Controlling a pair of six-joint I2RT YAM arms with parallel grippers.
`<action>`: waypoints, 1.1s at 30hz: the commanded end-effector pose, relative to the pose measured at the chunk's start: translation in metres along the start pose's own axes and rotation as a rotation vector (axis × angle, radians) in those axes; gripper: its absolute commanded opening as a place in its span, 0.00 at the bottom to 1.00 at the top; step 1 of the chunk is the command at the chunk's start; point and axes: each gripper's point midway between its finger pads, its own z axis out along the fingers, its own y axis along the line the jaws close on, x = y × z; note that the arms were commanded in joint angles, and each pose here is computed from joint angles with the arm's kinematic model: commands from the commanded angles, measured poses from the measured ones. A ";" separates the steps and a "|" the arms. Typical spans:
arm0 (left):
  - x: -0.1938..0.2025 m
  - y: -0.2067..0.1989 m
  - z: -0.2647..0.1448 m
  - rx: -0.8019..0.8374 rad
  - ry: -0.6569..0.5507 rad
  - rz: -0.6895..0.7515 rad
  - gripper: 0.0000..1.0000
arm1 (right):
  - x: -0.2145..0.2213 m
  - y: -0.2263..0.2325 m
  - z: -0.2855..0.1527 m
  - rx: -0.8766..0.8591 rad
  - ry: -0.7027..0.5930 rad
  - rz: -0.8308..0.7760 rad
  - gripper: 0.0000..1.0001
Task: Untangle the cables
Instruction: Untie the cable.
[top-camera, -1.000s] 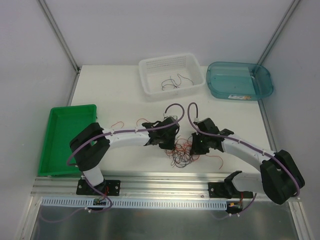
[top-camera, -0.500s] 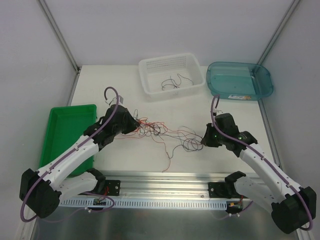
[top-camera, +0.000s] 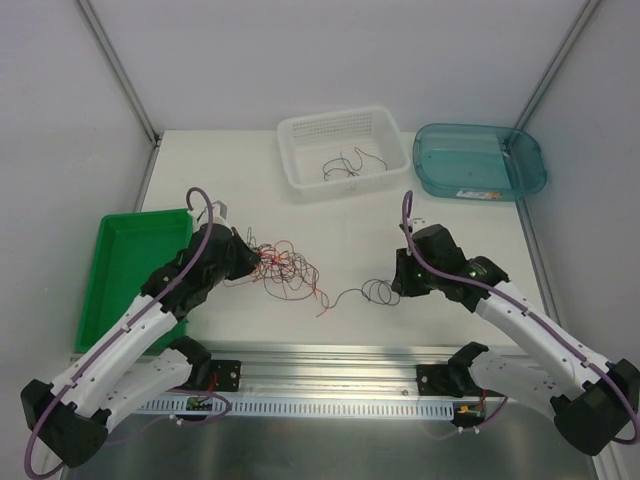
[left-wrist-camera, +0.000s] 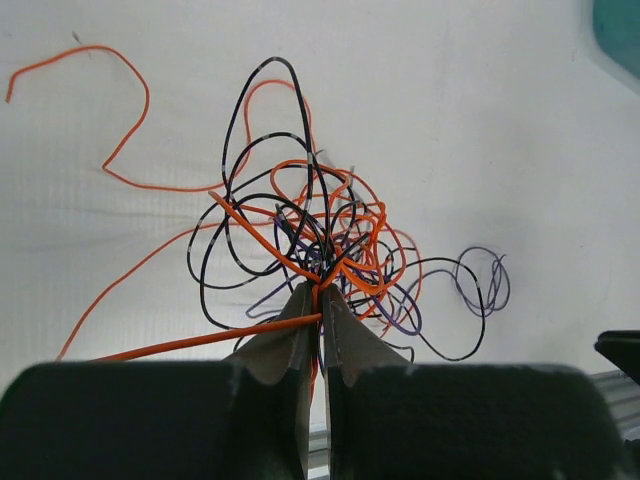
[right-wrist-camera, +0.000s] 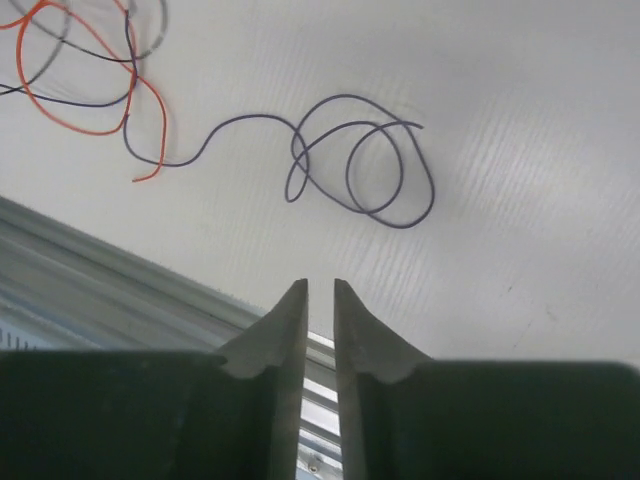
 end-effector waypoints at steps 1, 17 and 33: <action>-0.033 -0.012 -0.027 0.035 -0.099 0.022 0.00 | -0.008 -0.016 0.005 0.109 -0.003 0.009 0.25; -0.032 -0.016 -0.034 0.065 -0.087 0.013 0.00 | -0.001 0.012 0.104 0.236 0.130 0.039 0.51; 0.020 0.045 0.013 -0.181 0.059 0.082 0.00 | -0.167 -0.017 -0.150 0.488 -0.404 -0.186 0.01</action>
